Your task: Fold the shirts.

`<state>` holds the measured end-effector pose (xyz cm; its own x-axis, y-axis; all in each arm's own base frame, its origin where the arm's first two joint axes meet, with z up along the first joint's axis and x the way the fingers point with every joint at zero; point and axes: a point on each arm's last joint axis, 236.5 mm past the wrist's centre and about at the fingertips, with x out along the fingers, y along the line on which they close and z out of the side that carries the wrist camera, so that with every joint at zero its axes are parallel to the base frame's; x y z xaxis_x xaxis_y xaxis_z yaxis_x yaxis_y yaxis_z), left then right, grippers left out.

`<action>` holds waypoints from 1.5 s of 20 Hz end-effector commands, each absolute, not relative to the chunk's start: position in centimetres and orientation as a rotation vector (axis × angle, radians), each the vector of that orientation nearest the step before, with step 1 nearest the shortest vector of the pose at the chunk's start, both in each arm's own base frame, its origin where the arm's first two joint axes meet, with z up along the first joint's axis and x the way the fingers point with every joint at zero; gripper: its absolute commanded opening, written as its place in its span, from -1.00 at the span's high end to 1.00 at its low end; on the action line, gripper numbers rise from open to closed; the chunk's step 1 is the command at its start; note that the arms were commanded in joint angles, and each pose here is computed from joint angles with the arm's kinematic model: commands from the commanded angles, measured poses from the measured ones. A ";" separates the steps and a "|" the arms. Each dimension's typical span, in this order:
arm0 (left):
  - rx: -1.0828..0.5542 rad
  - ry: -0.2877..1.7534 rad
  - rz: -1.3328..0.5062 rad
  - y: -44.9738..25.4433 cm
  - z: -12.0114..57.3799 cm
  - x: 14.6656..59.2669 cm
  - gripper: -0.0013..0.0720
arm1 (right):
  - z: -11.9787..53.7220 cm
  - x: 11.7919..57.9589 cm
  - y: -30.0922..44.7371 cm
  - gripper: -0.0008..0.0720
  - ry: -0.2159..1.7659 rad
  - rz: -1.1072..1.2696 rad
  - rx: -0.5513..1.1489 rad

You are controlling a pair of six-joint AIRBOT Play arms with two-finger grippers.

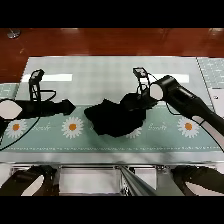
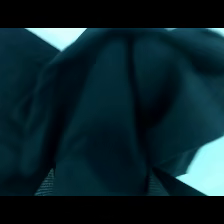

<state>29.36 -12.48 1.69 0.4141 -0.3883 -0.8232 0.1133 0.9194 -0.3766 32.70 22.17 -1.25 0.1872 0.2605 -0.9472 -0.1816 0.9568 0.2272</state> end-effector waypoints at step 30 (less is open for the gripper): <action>-0.839 1.299 -0.661 -23.6 -6.2 28.7 0.91 | -4.6 29.9 13.5 -0.72 1.228 0.194 0.813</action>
<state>28.84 -24.46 -6.26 0.1877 -0.8135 -0.5504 -0.0522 0.5513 -0.8327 29.06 12.93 -4.71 0.3377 0.5319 -0.7765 0.2760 0.7328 0.6220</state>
